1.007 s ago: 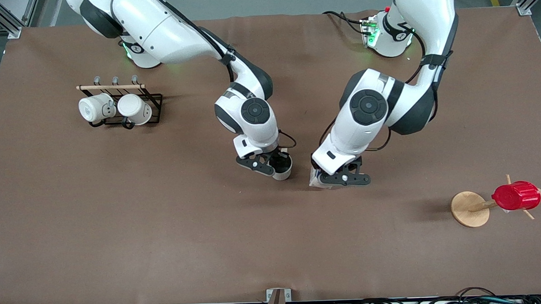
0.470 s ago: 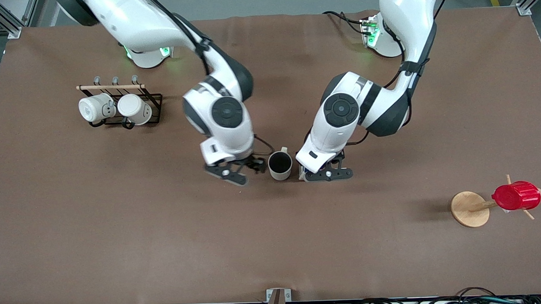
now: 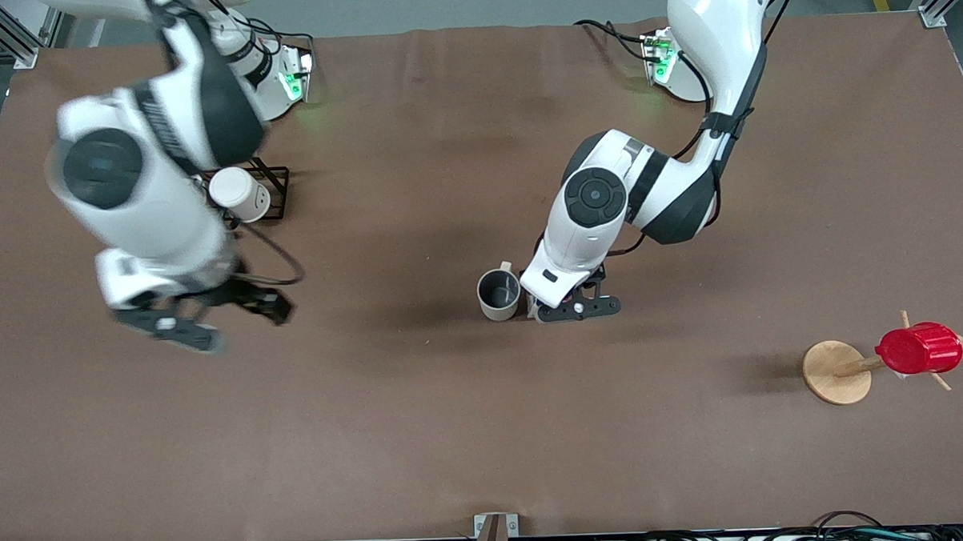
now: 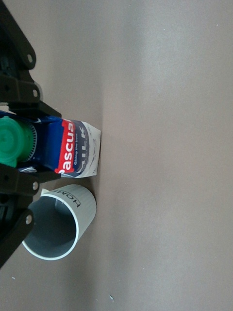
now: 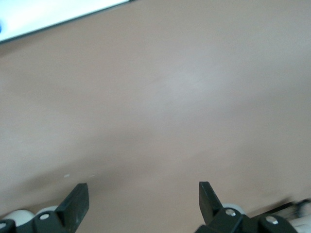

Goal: Place cup and milk on table
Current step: 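Withdraw the right gripper while the left gripper lowers the milk beside the mug, then open the left gripper and draw it back from the milk carton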

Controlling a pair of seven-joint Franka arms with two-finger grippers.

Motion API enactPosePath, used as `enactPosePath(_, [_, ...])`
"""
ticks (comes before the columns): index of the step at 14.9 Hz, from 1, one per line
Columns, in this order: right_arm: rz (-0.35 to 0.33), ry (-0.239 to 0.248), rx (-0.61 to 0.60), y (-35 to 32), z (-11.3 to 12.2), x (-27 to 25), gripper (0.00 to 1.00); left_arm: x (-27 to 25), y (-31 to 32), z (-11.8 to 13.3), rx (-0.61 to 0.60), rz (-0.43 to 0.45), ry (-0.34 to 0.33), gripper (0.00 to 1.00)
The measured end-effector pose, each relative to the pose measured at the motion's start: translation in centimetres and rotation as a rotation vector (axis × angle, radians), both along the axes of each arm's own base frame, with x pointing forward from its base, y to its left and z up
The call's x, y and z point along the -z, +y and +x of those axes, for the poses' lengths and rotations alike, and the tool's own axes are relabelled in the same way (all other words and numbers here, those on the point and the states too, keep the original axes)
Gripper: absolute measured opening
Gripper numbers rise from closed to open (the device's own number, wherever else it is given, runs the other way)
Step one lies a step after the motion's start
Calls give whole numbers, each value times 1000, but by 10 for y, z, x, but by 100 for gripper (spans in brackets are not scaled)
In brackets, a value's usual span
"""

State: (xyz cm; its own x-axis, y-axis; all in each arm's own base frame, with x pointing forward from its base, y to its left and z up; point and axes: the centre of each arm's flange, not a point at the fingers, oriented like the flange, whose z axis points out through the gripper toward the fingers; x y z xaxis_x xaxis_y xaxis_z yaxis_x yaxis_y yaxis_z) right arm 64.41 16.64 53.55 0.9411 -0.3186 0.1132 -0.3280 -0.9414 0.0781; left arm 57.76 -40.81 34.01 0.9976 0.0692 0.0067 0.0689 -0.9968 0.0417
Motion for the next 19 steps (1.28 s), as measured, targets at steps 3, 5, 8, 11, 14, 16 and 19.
enactPosePath(3, [-31, 3, -51, -79, -7, -40, 100, -5, -1, 2, 1, -6, -9, 67])
enactPosePath(5, [-35, 7, -91, -120, -17, -62, 100, -10, -1, 4, 3, -11, -17, 85])
enactPosePath(8, [-9, 32, -177, -191, -37, -91, 100, -34, 3, 7, -3, -30, -48, 100])
enactPosePath(11, [11, 60, -208, -223, -63, -113, 100, -74, 22, 10, -20, -33, -63, 100])
enactPosePath(14, [14, 61, -228, -211, -69, -119, 100, -113, 64, 20, -22, -32, -84, 100])
enactPosePath(16, [15, 68, -235, -207, -69, -116, 100, -130, 96, 24, -16, -29, -97, 100])
enactPosePath(19, [46, 69, -239, -203, -68, -113, 100, -145, 143, 22, -3, -16, -105, 100])
